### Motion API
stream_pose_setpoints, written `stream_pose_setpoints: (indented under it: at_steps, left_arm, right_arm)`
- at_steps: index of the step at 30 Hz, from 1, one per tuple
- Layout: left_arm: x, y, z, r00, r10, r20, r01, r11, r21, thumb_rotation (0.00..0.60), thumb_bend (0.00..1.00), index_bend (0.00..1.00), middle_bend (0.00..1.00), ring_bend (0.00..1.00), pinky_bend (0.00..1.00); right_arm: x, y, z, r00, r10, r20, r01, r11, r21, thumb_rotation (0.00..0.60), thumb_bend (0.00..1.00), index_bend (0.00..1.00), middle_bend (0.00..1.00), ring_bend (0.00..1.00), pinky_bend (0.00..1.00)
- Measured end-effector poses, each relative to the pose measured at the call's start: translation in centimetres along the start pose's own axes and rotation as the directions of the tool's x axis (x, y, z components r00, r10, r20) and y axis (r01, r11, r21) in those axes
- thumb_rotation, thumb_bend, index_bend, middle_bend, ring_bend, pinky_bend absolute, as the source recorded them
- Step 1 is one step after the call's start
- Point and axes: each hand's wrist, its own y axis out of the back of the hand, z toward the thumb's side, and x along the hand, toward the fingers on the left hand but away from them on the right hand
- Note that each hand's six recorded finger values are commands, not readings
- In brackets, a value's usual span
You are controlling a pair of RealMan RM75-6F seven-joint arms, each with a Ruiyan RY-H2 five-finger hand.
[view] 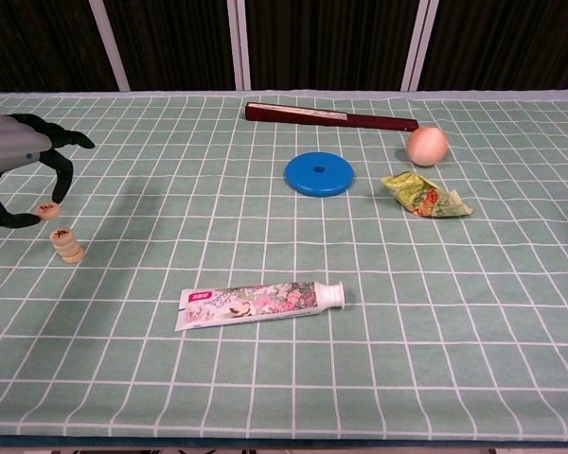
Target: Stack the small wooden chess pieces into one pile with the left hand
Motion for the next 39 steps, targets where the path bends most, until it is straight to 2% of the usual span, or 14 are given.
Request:
stream_pose_setpoints:
  at_steps: [16, 39]
  left_arm:
    - [0.2, -1.2, 0.2, 1.0, -0.02, 0.001, 0.02, 1.0, 0.008, 0.6, 0.32, 0.5, 0.02, 0.0, 0.0]
    - [0.6, -1.4, 0.9, 1.0, -0.017, 0.012, 0.016, 1.0, 0.018, 0.6, 0.32, 0.48, 0.02, 0.0, 0.0]
  right_arm:
    - [0.0, 0.0, 0.0, 1.0, -0.003, -0.002, 0.003, 1.0, 0.006, 0.6, 0.23, 0.08, 0.01, 0.0, 0.0]
    - [-0.1, 0.1, -0.1, 1.0, -0.003, 0.006, 0.003, 1.0, -0.001, 0.6, 0.23, 0.08, 0.01, 0.0, 0.0]
